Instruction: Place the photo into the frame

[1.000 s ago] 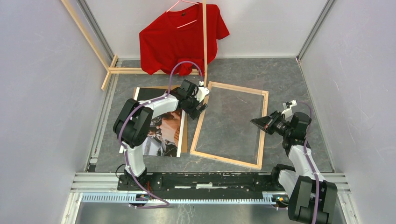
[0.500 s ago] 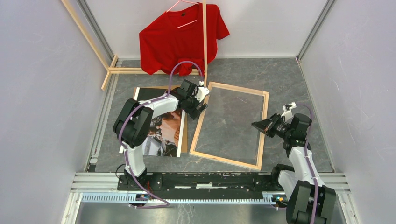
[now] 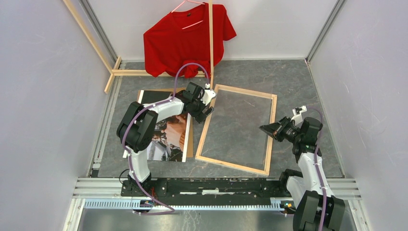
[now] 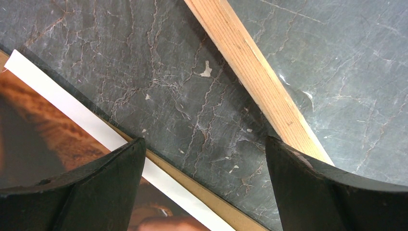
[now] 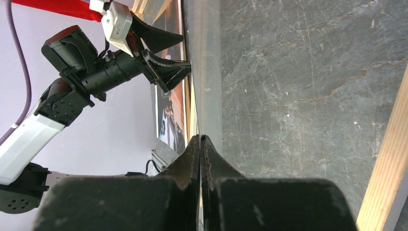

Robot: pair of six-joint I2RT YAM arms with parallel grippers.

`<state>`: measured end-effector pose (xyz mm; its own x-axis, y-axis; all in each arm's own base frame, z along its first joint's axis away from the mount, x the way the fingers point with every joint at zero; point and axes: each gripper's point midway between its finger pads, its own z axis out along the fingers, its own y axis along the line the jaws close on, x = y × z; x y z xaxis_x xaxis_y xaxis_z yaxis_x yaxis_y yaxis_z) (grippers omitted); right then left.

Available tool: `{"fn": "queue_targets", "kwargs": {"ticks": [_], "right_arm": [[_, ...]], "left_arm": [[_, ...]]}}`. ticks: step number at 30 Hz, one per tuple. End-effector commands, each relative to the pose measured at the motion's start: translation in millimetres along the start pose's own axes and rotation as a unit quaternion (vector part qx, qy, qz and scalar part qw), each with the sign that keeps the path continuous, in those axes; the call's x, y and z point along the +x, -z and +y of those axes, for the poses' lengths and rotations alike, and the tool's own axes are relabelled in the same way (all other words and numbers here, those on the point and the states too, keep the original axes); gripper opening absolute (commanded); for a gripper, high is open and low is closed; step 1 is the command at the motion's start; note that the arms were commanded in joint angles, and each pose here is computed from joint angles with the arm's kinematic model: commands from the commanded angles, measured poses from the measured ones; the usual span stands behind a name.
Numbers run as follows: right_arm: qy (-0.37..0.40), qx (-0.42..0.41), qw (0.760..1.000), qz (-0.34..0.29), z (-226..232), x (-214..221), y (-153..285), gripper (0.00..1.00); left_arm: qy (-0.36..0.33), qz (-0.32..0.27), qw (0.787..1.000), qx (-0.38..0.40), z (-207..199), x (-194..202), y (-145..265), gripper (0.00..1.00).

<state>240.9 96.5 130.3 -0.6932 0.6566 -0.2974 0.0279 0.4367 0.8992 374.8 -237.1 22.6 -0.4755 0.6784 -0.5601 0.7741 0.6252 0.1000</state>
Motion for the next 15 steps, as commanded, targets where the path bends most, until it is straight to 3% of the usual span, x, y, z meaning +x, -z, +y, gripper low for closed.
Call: {"fn": "queue_targets", "kwargs": {"ticks": [1, 15], "right_arm": [[0.017, -0.001, 1.000, -0.001, 10.9, -6.4, 3.8, 0.00], [0.018, 0.068, 0.997, 0.017, -39.6, 9.0, 3.0, 0.00]], "left_arm": [[0.004, 0.008, 1.000, -0.001, -3.6, 8.2, -3.4, 1.00], [0.002, 0.004, 1.000, -0.004, -2.5, 5.8, 0.7, 1.00]]}}
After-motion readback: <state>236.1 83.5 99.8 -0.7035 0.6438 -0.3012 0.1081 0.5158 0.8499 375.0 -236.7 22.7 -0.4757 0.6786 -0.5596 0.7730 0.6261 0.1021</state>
